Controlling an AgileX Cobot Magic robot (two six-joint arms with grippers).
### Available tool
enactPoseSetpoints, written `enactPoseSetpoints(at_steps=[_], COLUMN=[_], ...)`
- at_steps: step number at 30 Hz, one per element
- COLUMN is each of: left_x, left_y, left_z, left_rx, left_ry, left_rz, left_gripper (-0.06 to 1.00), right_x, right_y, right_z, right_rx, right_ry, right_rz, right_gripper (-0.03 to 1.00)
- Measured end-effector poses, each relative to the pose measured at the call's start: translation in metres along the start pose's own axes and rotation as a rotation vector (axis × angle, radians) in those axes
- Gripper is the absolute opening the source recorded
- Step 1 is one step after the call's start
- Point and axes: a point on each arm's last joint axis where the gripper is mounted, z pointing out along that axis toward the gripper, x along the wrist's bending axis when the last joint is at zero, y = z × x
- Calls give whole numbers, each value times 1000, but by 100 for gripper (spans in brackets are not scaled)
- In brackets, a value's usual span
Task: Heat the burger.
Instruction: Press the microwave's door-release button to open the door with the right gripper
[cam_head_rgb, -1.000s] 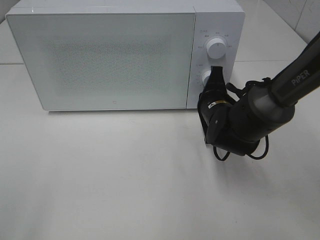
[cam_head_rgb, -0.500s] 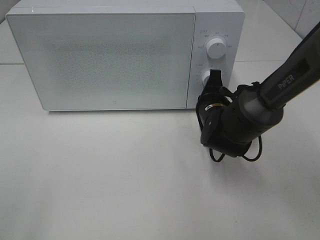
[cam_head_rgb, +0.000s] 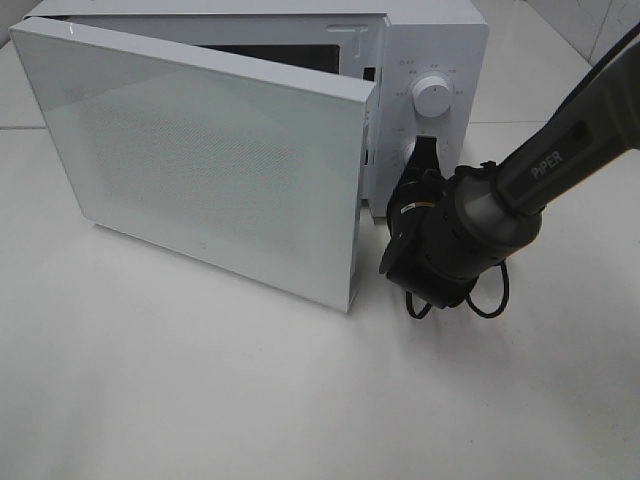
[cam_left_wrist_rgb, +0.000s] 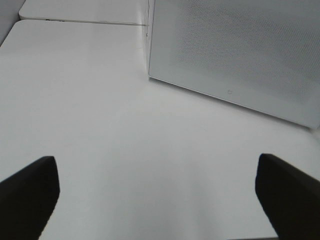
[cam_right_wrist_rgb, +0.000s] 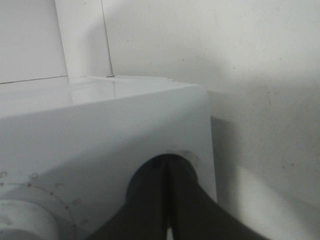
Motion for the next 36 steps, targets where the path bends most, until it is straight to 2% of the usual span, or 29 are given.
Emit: enactPoseSetpoints(at_steps=[24,36], left_x=[0,0], left_y=[0,0], left_z=[0,0], left_rx=[0,0], left_ry=[0,0], left_rz=[0,0], left_gripper=[99,99], right_x=[2,8], right_y=[-3,8], right_z=[-1,-9], right_rx=[12,90], right_ry=[-30,-41], right_rz=[-13,-106], right_gripper=[1,1])
